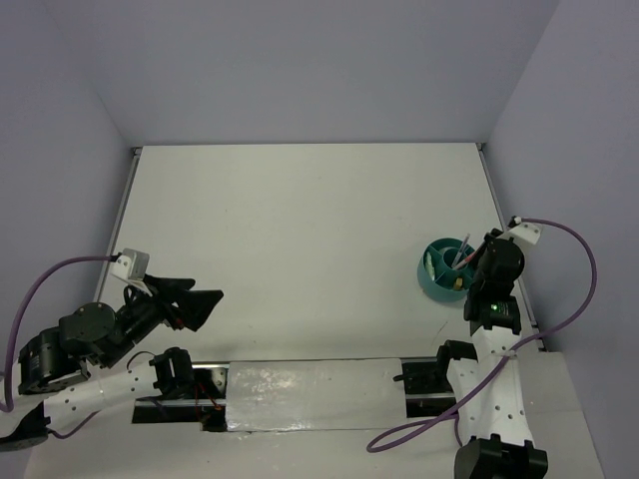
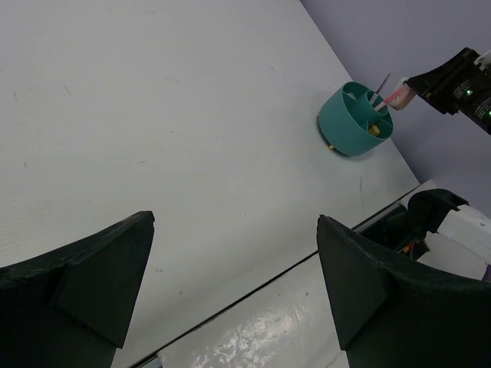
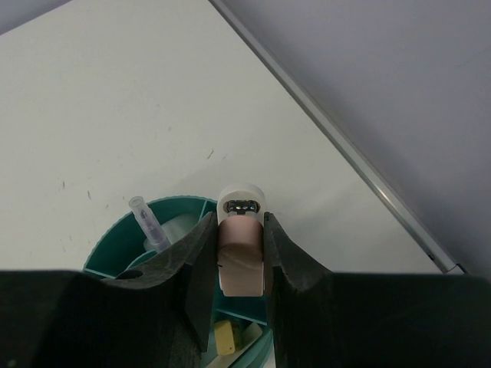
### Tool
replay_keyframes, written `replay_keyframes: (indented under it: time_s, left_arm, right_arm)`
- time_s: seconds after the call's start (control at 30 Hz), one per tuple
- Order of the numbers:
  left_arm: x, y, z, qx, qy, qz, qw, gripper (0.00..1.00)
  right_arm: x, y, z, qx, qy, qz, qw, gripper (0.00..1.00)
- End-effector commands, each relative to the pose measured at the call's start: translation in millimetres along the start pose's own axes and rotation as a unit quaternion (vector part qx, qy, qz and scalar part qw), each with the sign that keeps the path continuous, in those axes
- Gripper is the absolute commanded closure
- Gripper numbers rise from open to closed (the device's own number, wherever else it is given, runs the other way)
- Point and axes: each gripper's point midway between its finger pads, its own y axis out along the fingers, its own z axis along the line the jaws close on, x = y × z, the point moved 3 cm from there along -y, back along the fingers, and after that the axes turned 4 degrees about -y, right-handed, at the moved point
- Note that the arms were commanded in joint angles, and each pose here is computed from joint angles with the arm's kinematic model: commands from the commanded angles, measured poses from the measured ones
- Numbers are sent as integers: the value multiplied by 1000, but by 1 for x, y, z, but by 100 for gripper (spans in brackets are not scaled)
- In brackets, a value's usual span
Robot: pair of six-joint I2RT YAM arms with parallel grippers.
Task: Sort the stationery into containers
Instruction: Place the stapler in the storage box.
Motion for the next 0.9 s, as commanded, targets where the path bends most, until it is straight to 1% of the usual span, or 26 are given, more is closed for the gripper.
replay_keyframes:
  time_s: [0.0, 0.3, 0.37, 0.53, 0.63, 0.87]
  left_arm:
    - [7, -2, -7, -22, -4, -14, 1000, 1]
    - [7, -2, -9, -32, -1, -11, 999, 1]
    - [7, -3, -9, -34, -3, -13, 999, 1]
    - [9, -5, -9, -36, -6, -17, 999, 1]
    - [8, -5, -9, -36, -7, -16, 999, 1]
    - [9, -5, -7, -35, -7, -17, 999, 1]
  right_arm:
    - [13, 3, 5, 10, 9, -26, 1000, 87]
    - [10, 3, 5, 13, 5, -17, 1000, 86]
    - [9, 3, 4, 7, 6, -13, 1000, 83]
    - [7, 3, 4, 7, 4, -7, 1000, 83]
    - [6, 3, 3, 3, 6, -7, 1000, 78]
    - [5, 0, 4, 9, 6, -1, 1000, 77]
